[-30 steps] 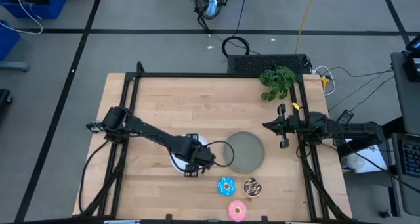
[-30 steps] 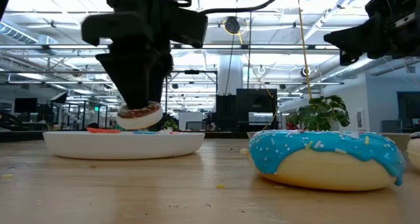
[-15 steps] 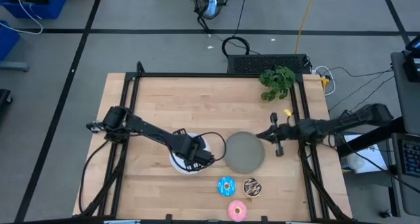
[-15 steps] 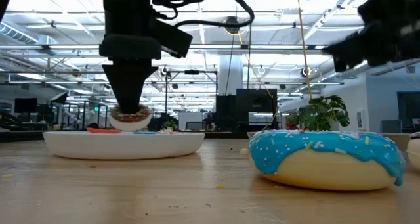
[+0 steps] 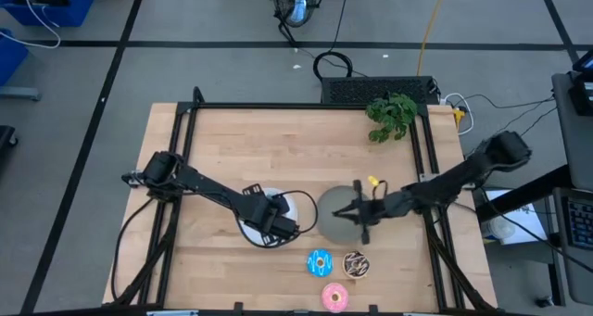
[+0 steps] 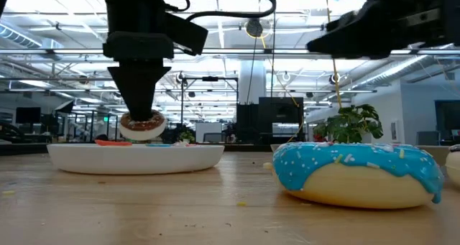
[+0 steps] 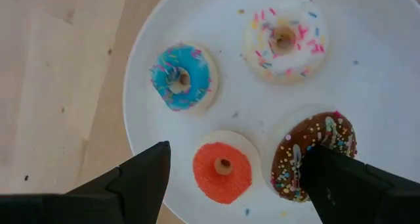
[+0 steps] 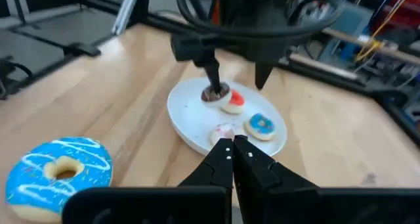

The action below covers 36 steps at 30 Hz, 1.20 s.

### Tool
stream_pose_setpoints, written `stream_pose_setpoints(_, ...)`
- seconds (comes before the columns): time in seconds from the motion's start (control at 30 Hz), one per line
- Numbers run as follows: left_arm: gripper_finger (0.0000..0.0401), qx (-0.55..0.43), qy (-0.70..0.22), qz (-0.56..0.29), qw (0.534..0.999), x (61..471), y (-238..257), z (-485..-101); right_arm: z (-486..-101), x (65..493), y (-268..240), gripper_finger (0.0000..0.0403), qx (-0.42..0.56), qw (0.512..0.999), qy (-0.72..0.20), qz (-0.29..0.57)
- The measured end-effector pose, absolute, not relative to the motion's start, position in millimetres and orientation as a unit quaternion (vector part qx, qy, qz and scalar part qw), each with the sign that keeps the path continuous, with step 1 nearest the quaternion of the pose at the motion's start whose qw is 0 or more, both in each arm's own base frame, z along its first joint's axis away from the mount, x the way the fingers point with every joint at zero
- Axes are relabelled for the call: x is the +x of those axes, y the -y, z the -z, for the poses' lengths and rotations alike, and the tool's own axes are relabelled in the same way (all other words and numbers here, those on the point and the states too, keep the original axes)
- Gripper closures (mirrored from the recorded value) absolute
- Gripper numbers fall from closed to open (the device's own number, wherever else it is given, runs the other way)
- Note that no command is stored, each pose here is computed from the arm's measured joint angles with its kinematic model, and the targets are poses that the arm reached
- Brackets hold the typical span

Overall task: Pick & Place donuts
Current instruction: Put the small brown doughnut on the white plate

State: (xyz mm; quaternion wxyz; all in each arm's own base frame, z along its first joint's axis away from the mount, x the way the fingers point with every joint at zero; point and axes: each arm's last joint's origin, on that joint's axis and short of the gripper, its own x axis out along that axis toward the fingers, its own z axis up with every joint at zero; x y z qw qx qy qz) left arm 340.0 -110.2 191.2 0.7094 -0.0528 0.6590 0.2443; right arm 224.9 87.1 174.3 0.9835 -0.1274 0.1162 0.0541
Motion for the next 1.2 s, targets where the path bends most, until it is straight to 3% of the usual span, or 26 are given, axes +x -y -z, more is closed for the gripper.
stream_pose_setpoints(0.17,0.0077,-0.049,-0.652,-0.252,0.713,339,113,-191,-155,249,-109,0.0403,-0.147,0.979,-0.141,-0.007)
stream_pose_setpoints(0.27,0.0077,-0.047,-0.646,-0.255,0.717,340,114,-191,-151,260,-123,0.0403,-0.153,0.982,-0.105,0.026)
stream_pose_setpoints(0.63,0.0077,-0.054,-0.624,-0.244,0.740,341,115,-200,-122,305,-139,0.0403,-0.110,0.990,-0.080,0.044)
stream_pose_setpoints(1.2,0.0077,-0.056,-0.615,-0.232,0.752,345,121,-195,-119,349,-128,0.0403,-0.098,0.991,-0.088,-0.003)
